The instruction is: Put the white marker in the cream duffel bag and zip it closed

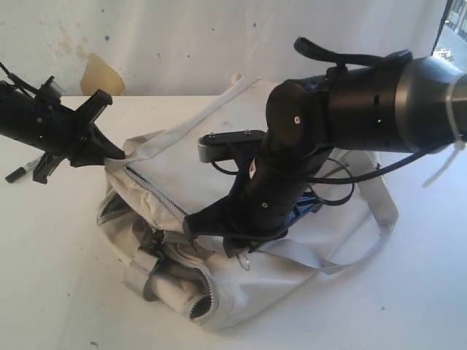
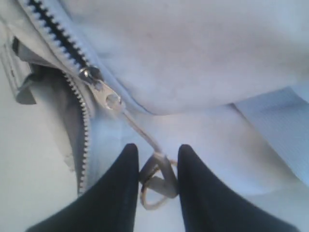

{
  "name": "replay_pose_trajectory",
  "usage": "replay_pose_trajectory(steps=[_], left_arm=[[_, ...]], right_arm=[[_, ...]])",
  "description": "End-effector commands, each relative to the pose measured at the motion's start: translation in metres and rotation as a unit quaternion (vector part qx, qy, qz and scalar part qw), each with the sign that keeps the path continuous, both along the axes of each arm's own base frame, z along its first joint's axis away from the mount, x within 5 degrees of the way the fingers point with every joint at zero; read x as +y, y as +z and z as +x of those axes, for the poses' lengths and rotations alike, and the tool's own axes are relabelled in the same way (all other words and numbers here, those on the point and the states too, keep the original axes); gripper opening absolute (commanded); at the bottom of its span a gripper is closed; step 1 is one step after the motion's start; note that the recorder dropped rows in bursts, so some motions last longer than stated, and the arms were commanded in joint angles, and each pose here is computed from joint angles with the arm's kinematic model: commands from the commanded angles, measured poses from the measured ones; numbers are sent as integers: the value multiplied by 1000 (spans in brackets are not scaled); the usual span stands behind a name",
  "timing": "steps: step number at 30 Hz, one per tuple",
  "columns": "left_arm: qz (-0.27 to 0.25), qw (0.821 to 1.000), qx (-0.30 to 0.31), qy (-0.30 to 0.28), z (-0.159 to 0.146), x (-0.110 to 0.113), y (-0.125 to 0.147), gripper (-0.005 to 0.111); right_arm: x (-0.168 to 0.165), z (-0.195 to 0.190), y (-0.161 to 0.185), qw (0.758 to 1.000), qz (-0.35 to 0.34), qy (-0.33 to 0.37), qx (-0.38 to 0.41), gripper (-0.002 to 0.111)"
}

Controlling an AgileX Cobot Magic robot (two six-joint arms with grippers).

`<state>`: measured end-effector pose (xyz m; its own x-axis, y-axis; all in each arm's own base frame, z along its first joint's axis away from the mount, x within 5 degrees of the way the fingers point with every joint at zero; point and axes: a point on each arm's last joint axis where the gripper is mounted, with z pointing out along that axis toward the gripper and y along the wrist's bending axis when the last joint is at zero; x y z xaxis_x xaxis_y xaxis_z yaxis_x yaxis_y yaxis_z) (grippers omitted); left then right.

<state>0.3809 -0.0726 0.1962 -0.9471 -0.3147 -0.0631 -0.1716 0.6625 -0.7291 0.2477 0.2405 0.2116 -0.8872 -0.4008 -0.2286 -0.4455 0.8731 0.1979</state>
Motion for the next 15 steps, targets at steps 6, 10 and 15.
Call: replay_pose_trajectory(steps=[6, 10, 15], left_arm=[[-29, 999, 0, 33, 4, 7, 7, 0], [14, 1000, 1, 8, 0, 20, 2, 0], [1, 999, -13, -36, -3, 17, 4, 15]], right_arm=[[-43, 0, 18, 983, -176, -24, -46, 0], [-46, 2, 41, 983, -137, -42, -112, 0], [-40, 4, 46, 986, -97, -42, -131, 0]])
